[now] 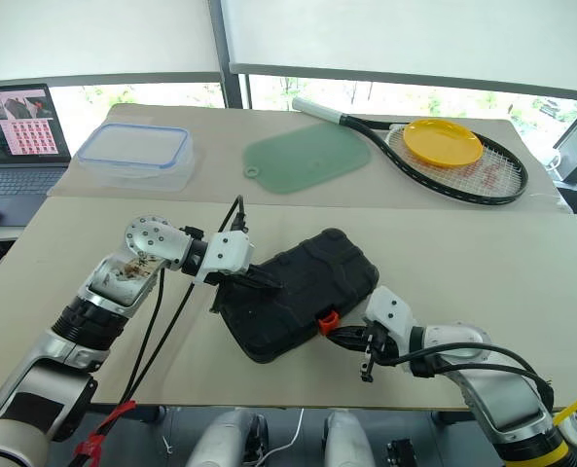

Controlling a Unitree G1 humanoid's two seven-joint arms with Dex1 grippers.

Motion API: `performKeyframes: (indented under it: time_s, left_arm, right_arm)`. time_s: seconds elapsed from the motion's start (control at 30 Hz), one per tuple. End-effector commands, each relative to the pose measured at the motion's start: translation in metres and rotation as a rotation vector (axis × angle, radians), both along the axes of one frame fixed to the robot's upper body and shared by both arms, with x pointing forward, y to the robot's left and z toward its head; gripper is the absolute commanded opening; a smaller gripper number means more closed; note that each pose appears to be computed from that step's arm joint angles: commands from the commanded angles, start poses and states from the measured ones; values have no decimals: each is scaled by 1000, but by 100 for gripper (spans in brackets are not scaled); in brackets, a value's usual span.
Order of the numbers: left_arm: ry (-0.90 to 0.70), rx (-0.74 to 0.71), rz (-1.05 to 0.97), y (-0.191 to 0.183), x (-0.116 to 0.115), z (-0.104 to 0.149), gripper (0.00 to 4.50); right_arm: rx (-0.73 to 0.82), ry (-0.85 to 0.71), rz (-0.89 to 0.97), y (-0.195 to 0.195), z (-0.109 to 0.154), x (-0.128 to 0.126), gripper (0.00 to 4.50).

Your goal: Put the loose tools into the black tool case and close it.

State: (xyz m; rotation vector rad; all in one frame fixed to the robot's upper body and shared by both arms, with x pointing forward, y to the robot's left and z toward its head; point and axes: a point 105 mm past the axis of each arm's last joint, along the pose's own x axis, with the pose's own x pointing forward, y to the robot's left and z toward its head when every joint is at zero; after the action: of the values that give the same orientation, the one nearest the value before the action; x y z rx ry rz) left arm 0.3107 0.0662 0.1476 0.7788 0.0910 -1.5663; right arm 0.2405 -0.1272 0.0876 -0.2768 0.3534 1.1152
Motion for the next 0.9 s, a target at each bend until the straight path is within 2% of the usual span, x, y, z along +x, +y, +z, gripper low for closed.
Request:
performKeyframes:
  time_s: [0.03, 0.4, 0.63, 0.7, 0.8, 0.9]
  left_arm:
    - [39, 59, 26, 3, 2, -18, 2]
    - [65, 69, 7, 1, -6, -26, 2]
    - [75, 73, -3, -1, -10, -32, 2]
    - [74, 78, -5, -2, -11, -34, 2]
    - [67, 80, -15, -2, -10, -34, 2]
    - [72, 67, -35, -7, -12, -30, 2]
  right_arm:
    - [39, -94, -10, 8, 19, 10, 0]
    - [54, -137, -32, 12, 25, 22, 0]
    - [35, -127, -17, 12, 22, 20, 0]
    - [14, -122, -2, 10, 20, 17, 0]
    - [-36, -69, 69, -3, 24, -3, 0]
    - [-19, -67, 98, -6, 37, -12, 0]
